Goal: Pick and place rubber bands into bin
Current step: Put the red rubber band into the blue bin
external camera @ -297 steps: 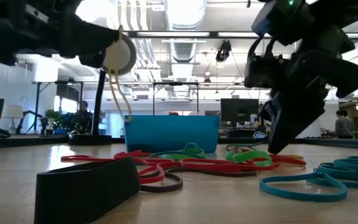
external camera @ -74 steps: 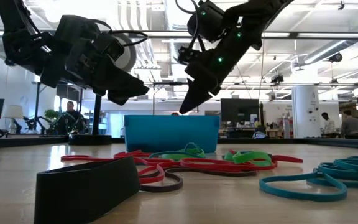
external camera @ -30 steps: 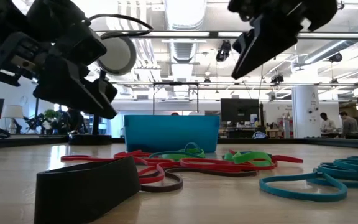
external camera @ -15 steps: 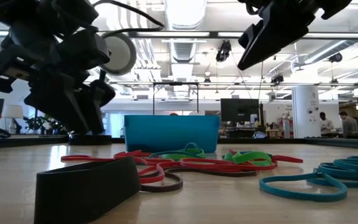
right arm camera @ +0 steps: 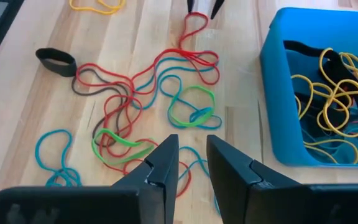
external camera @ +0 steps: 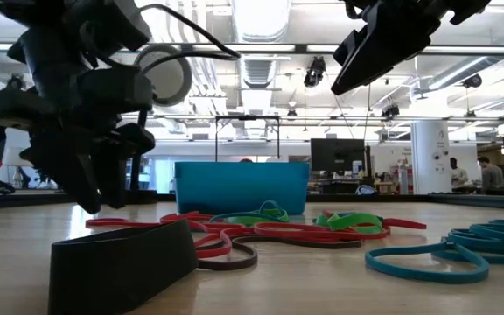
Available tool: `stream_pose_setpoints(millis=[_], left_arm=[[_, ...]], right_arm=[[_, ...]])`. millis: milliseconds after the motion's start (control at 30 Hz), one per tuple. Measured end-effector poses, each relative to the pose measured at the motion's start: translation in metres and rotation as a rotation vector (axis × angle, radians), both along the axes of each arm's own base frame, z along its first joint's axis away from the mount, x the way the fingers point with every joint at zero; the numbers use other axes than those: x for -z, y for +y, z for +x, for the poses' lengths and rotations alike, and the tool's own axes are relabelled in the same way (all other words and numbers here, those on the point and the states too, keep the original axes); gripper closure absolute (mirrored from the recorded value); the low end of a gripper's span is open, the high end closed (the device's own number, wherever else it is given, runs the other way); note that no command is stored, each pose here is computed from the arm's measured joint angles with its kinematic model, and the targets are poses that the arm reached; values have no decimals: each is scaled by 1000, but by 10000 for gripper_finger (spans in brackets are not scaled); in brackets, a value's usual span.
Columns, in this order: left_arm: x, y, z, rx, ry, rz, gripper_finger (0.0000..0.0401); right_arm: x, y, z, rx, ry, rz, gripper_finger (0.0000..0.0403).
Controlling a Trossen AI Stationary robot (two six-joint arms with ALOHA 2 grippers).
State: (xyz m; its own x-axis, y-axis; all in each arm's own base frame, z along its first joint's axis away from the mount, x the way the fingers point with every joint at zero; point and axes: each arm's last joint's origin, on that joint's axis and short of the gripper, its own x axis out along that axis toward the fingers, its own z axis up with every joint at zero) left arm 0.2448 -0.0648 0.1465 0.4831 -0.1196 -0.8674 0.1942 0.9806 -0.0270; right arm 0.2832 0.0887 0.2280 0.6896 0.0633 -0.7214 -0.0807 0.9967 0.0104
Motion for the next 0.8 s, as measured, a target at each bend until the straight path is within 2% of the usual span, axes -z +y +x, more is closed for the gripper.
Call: stream_pose_setpoints(millis=[333, 600, 700, 800], left_arm=[[8, -5, 17, 27, 132, 32, 260], [3, -7, 24, 31, 155, 35, 261], [4, -7, 23, 32, 156, 29, 273], [5, -7, 23, 35, 157, 20, 305]], right_arm=[[-1, 0, 1, 3, -8, 5, 331], [0, 0, 1, 3, -7, 5, 335], [1, 0, 0, 3, -3, 4, 335], [3, 0, -1, 3, 3, 2, 335]])
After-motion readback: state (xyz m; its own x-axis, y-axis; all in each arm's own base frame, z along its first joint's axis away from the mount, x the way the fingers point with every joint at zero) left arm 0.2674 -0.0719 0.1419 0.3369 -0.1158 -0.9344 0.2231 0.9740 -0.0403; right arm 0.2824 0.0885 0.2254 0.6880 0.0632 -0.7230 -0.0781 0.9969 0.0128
